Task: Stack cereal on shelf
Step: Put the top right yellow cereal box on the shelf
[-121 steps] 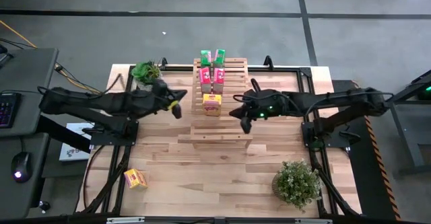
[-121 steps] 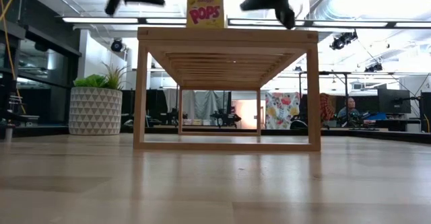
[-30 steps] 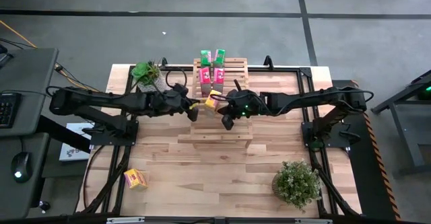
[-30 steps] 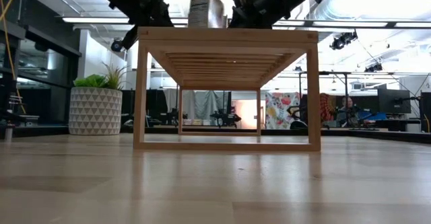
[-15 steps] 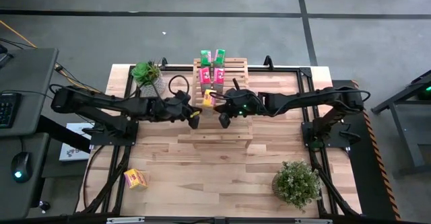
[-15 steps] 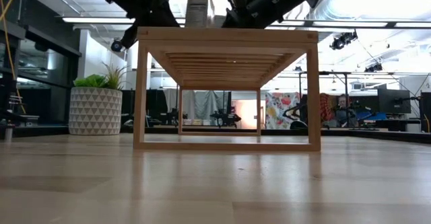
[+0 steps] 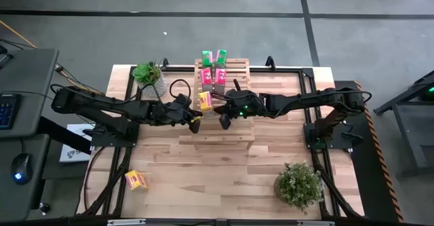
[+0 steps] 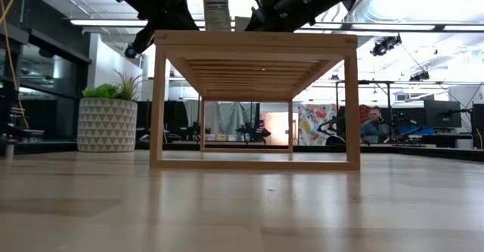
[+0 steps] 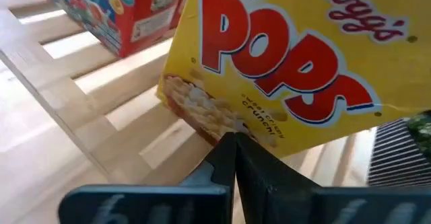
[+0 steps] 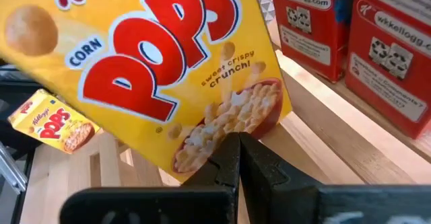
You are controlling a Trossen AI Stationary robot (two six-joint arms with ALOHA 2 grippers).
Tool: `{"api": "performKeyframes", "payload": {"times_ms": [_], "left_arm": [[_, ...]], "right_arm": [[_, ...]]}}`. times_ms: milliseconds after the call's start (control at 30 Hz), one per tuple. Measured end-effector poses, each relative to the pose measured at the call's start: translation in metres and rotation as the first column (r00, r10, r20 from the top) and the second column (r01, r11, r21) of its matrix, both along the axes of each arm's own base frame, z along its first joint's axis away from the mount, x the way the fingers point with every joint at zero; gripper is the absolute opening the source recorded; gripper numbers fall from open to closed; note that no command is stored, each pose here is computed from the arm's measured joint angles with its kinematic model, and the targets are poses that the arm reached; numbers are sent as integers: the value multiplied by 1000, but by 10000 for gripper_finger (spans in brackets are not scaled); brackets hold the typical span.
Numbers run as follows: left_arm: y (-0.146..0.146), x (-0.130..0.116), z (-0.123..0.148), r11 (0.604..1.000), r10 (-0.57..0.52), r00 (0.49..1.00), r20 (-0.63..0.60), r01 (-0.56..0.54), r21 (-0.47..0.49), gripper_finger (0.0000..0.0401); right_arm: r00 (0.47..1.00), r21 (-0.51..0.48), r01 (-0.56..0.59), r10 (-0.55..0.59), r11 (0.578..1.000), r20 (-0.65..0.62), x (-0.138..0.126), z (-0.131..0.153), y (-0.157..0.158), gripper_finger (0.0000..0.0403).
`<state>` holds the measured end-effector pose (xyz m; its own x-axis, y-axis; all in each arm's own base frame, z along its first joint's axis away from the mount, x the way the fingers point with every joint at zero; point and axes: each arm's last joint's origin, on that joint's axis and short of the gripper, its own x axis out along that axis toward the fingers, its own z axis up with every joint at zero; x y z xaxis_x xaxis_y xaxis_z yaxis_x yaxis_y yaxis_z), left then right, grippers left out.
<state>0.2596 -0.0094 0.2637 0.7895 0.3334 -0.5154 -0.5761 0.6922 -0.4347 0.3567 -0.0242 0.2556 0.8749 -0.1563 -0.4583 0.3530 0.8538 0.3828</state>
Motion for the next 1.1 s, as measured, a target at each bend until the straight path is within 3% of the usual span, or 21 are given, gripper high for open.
{"api": "performKeyframes", "payload": {"times_ms": [300, 1100], "left_arm": [[14, -1, 1, 999, 27, 1000, -15, -27, 23, 0], [10, 0, 1, 1000, 2, 1000, -1, -2, -8, 0]], "right_arm": [[1000, 20, 4, -4, 1000, 3, 0, 0, 1, 0], [1000, 7, 30, -30, 1000, 1, 0, 0, -1, 0]]}}
